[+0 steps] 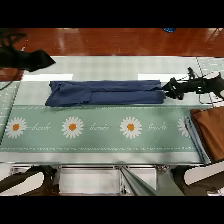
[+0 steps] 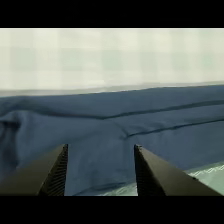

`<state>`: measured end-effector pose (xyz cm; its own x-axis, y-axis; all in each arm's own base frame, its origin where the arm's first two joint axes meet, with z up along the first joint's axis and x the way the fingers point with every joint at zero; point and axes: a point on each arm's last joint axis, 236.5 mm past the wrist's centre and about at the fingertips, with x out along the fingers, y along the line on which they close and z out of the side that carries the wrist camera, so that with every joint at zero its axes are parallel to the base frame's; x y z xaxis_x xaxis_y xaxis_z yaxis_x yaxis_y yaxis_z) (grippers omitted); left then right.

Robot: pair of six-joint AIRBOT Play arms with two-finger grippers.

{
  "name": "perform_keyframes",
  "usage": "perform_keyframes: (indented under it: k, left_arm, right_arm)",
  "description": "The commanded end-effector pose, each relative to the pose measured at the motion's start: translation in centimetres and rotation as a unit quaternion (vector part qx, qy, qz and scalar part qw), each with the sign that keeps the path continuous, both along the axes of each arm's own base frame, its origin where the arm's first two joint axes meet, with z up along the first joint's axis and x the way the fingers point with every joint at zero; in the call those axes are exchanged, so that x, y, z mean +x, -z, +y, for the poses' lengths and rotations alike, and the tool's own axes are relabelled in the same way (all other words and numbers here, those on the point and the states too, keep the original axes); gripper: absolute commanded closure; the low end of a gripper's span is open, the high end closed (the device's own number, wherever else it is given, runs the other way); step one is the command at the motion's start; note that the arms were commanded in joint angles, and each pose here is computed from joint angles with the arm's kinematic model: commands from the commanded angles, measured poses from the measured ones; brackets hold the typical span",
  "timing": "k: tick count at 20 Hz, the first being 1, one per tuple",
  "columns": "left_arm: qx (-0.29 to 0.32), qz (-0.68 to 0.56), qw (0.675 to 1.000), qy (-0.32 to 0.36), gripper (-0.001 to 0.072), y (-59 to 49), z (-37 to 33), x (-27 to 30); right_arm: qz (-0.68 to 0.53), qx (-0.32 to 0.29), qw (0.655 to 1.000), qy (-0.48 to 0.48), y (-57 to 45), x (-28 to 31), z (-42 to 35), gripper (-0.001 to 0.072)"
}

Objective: Fold the shirts.

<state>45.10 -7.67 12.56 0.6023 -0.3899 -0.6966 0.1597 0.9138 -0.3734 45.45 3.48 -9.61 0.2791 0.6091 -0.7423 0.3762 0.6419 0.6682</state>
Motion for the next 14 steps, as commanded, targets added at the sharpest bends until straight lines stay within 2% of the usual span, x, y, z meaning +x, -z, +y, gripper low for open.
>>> perform_keyframes:
  k: [1, 2, 4, 5, 6, 7, 8, 10, 14]
  left_arm:
    - [0.003, -0.034, 0.999, 0.034, 0.0200, 0.6, -4.8, 0.4]
    - [0.003, -0.037, 0.998, 0.042, 0.0200, 0.8, -5.8, 0.6]
    - [0.002, -0.032, 0.998, 0.060, 0.0201, 1.6, -7.7, 0.4]
    - [0.002, -0.025, 0.997, 0.069, 0.0212, 2.2, -8.5, 0.2]
    - [0.003, -0.017, 0.997, 0.078, 0.0312, 2.7, -9.1, -0.1]
    - [0.004, -0.007, 0.996, 0.088, 0.0550, 3.2, -9.7, -0.5]
    - [0.004, -0.001, 0.995, 0.097, 0.0682, 3.6, -10.5, -0.8]
    - [0.003, 0.010, 0.993, 0.121, 0.0687, 4.6, -12.7, -1.6]
    - [-0.010, 0.082, 0.984, 0.159, 0.0687, 9.2, -19.3, -4.5]
  right_arm:
    - [-0.002, 0.012, 1.000, -0.028, 1.3, 0.2, 3.7, 0.0306]
    - [-0.006, 0.010, 0.999, -0.030, 1.2, 0.4, 4.2, 0.0326]
    - [-0.016, 0.024, 0.999, -0.041, -0.1, 0.8, 5.0, 0.0683]
    - [-0.032, 0.026, 0.997, -0.060, -1.2, 0.7, 5.2, 0.0687]
    - [-0.047, 0.020, 0.996, -0.073, -2.3, 0.6, 5.2, 0.0688]
    - [-0.053, 0.012, 0.995, -0.082, -3.4, 0.2, 5.1, 0.0688]
    - [-0.066, -0.004, 0.994, -0.088, -4.7, -0.2, 4.8, 0.0688]
    - [-0.096, -0.039, 0.990, -0.091, -7.4, -1.8, 4.2, 0.0688]
    - [-0.157, -0.096, 0.977, -0.106, -12.9, -8.5, 4.2, 0.0688]
